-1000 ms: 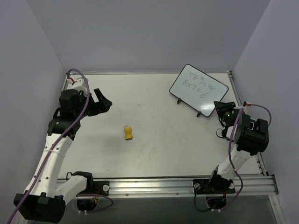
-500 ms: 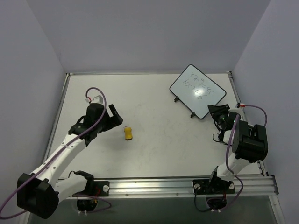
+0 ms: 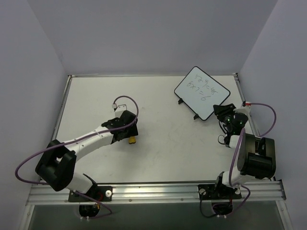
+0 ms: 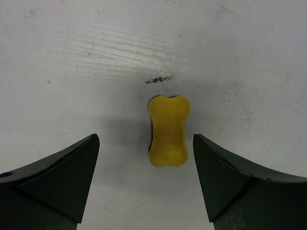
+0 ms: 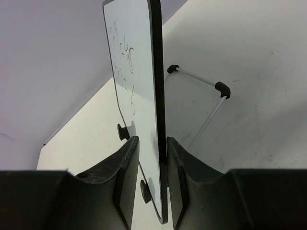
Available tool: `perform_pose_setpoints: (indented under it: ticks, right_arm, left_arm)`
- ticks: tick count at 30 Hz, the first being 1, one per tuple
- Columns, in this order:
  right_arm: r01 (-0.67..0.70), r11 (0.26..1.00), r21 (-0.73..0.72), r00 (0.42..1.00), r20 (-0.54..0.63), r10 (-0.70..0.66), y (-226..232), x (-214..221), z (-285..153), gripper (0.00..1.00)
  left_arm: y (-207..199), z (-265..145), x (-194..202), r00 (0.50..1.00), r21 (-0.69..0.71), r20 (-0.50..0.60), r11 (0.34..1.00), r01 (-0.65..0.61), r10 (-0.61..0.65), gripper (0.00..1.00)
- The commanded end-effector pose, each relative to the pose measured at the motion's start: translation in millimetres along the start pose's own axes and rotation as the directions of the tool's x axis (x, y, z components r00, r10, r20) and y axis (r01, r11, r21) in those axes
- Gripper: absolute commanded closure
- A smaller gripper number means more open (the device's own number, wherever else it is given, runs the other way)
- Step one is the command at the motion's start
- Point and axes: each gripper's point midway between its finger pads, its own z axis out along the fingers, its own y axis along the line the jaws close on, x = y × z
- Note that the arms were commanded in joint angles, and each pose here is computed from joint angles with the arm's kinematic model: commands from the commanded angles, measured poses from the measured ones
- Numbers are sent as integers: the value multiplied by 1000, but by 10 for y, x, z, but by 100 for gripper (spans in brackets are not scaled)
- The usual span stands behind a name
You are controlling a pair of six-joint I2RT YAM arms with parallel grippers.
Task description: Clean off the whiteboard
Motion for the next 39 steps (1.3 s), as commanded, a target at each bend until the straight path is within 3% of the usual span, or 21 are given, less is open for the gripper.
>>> perform_pose_setpoints:
  ticks: [1, 7, 26, 39]
  right_arm:
    - [46, 998, -39, 998, 53, -44, 116, -129, 38, 75]
    - [12, 999, -30, 999, 38, -10, 17, -9, 44, 75]
    - [-22, 1000, 6, 999, 50, 22, -100, 62, -46, 74]
    - [-24, 1000, -2, 999, 49, 24, -98, 58, -64, 74]
  left_arm:
    - [-99, 10, -219, 995, 3, 87, 999, 53, -53, 12]
    - [-112, 60, -221, 995, -11, 89, 999, 39, -38, 12]
    - [-402, 169, -55, 998, 17, 56, 1000, 9, -10, 24]
    - [-368, 237, 64, 999, -2, 30, 1000, 15, -15, 35]
